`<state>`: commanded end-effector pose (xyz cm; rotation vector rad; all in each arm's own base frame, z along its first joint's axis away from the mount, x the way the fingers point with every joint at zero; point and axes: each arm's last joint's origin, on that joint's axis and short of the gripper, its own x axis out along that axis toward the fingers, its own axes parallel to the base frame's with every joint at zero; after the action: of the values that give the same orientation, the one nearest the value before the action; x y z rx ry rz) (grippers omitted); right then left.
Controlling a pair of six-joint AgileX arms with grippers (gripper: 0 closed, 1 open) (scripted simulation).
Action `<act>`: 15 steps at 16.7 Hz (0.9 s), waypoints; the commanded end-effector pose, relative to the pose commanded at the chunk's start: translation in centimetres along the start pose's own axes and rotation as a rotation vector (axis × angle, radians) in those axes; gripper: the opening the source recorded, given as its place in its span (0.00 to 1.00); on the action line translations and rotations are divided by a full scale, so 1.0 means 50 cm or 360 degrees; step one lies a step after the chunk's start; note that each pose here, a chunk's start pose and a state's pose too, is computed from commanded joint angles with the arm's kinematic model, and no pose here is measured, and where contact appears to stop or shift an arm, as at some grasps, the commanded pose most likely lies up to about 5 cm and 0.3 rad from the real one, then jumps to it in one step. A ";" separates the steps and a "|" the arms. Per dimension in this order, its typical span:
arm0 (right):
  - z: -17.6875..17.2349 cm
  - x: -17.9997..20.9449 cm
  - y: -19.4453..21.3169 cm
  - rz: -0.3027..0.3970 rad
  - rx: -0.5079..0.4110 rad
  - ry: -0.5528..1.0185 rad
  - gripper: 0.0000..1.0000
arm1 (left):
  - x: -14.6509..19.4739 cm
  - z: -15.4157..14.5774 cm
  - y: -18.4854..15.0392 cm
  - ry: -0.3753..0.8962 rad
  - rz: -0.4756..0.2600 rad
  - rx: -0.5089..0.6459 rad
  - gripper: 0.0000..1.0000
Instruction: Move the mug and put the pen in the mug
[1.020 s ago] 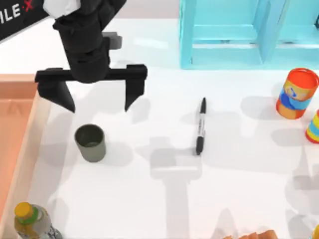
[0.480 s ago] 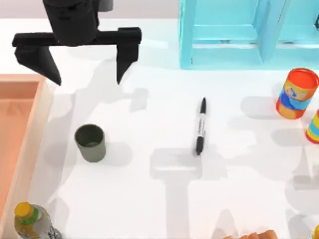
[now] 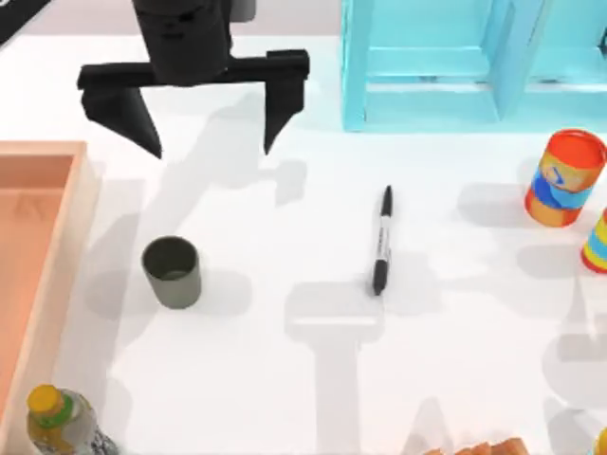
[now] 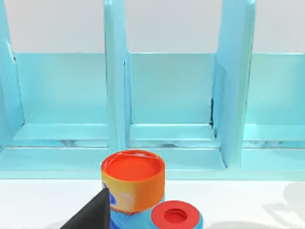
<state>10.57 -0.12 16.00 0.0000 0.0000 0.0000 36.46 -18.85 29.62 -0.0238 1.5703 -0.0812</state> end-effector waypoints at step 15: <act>0.000 0.000 0.000 0.0000 0.0000 0.0000 1.00 | 0.250 0.080 -0.238 0.0048 -0.0190 0.0207 1.00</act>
<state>10.57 -0.12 16.00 0.0000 0.0000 0.0000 39.99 -31.72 17.94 -0.0143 1.5899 -0.2784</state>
